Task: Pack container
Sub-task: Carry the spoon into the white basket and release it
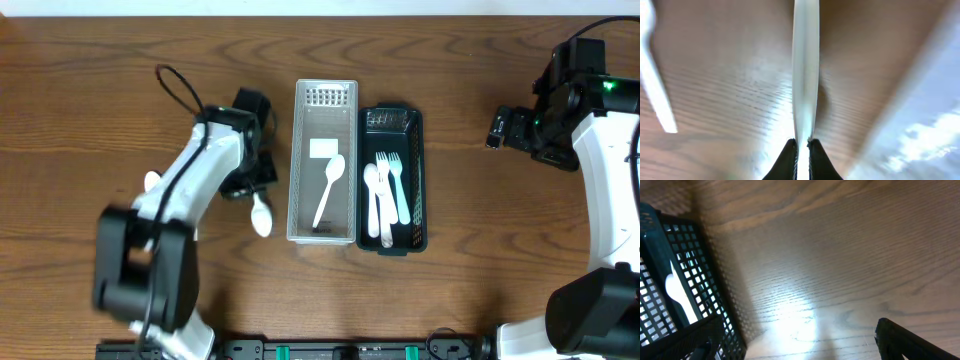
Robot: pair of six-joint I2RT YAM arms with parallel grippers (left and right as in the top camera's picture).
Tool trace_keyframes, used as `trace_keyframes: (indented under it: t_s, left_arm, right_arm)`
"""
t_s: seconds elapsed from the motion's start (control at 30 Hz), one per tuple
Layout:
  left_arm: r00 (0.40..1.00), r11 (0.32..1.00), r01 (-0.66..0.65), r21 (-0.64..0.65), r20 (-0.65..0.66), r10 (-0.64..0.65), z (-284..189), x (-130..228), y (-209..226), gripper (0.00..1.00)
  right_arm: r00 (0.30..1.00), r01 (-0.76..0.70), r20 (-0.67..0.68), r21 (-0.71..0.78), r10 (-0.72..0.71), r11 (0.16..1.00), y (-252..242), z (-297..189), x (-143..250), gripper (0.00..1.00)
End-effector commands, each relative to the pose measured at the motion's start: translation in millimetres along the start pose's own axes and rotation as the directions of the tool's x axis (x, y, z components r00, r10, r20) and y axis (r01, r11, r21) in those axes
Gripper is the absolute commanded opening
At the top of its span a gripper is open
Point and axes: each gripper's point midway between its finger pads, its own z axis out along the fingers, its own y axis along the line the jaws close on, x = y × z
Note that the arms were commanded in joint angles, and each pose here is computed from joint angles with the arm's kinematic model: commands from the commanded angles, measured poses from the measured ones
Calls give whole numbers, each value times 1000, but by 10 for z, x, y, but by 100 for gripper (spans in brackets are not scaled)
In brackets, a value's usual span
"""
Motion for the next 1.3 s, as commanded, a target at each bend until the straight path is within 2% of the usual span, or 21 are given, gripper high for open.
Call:
trace_keyframes:
  t_s: [0.0,0.13,0.3,0.4,0.63,0.83,0.93,1.0,1.07,1.27]
  left_arm:
    - [962,990,-125,63,253,105,-811,-121,-306,6]
    - [899,968,-241,67,392,196,-1195,23,-626,6]
    - [861,936,-346,62,417,291,-1109,175,-1032,6]
    - [874,937,-348,40,375,309,-842,135,-1137,6]
    - [919,937,-350,-14,190,346,-74,182,-1192,6]
    - [926,933,-359,-10,122,358,111,274,-1205,7]
    - [925,933,-360,-8,124,358,58,289,-1192,17]
    - [917,925,-380,-7,132,377,-11,302,-1180,38]
    - [897,907,-420,-6,148,417,-116,300,-1172,64]
    - [836,877,-478,-40,284,469,-743,211,-1066,74]
  right_arm:
    - [1000,5,-2,-3,-5,1000,-2,7,6,99]
    - [1000,5,-1,-3,-5,1000,-1,6,3,99]
    - [1000,6,-3,-3,-6,1000,0,6,9,99]
    - [1000,5,-5,-3,-5,1000,-3,6,14,99]
    - [1000,5,-5,-3,-5,1000,-3,6,14,99]
    - [1000,5,-4,-3,-5,1000,-2,6,12,99]
    - [1000,5,-4,-3,-5,1000,-2,6,12,99]
    - [1000,5,-4,-3,-5,1000,-2,6,12,99]
    - [1000,5,-4,-3,-5,1000,-2,6,12,99]
    - [1000,5,-4,-3,-5,1000,-2,6,12,99]
